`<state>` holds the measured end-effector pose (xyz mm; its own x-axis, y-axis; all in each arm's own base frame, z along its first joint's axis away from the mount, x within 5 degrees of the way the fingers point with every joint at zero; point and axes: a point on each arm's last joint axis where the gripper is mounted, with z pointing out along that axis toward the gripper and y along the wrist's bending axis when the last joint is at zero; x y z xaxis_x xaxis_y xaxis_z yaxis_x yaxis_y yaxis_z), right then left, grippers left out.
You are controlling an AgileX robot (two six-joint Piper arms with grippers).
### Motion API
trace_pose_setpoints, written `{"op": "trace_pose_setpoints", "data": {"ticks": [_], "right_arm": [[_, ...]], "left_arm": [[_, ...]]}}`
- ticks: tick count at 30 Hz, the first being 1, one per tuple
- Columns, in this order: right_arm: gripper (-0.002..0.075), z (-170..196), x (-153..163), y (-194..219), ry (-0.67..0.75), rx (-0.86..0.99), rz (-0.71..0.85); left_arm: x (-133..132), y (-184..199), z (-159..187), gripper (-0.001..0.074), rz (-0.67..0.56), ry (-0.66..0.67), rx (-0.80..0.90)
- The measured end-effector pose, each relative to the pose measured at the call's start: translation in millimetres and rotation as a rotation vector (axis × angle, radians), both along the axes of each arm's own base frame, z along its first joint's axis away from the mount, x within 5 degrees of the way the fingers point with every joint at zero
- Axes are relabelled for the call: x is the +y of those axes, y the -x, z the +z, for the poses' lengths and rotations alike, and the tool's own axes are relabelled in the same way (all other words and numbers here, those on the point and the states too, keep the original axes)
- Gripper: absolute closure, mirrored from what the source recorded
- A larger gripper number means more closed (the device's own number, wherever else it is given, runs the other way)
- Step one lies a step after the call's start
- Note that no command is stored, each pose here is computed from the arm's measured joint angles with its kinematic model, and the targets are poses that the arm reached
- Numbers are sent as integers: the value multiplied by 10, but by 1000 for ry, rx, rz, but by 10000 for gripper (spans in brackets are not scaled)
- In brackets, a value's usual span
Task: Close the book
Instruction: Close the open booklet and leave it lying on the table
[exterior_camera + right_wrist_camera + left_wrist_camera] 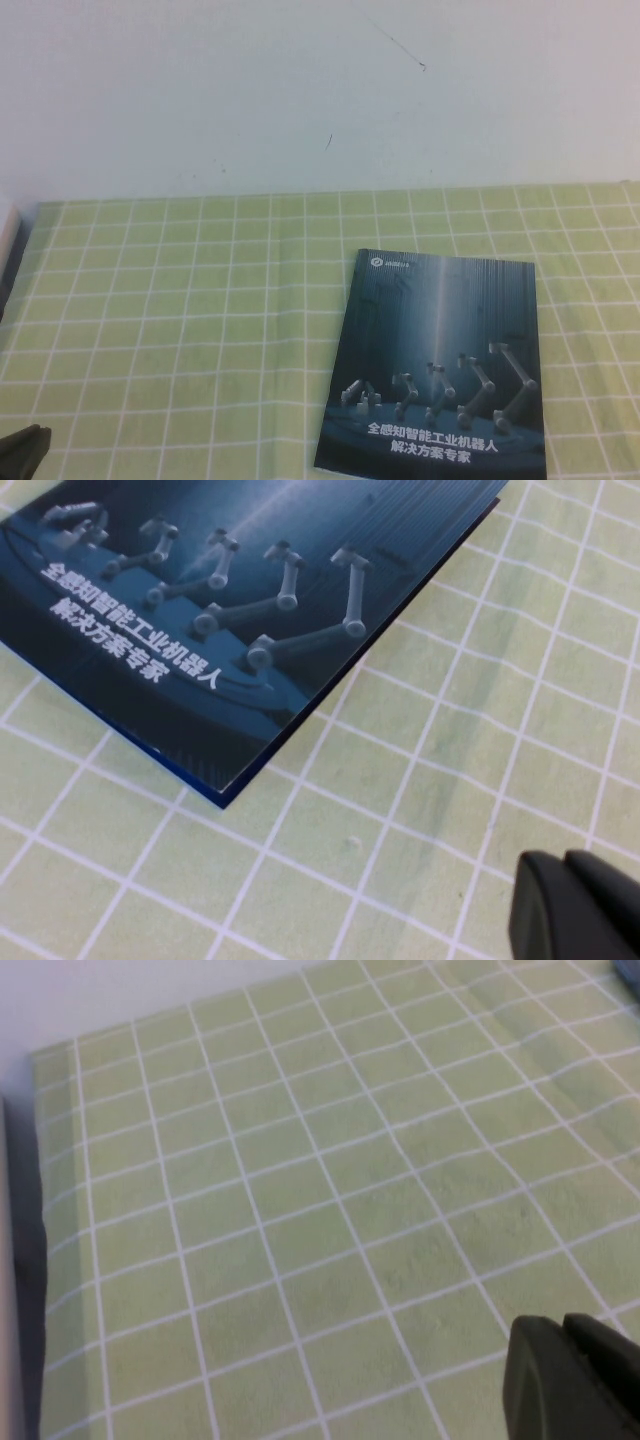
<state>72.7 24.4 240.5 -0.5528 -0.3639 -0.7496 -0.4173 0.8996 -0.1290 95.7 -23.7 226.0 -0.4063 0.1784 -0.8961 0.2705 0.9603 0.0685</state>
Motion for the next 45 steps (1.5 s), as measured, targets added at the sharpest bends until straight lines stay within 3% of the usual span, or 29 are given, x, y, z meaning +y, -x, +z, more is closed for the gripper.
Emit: {"op": "trace_pose_setpoints", "data": {"ticks": [7, 16, 45], "right_arm": [[729, 0, 1, 0, -3, 1, -1], [729, 0, 1, 0, -3, 1, -1], [729, -3, 5, 2, -10, 4, -1]], "left_arm": [[106, 224, -48, 738, 62, 22, -97], [204, 422, -504, 738, 217, 123, -140], [202, 434, -501, 738, 219, 134, -151]]}}
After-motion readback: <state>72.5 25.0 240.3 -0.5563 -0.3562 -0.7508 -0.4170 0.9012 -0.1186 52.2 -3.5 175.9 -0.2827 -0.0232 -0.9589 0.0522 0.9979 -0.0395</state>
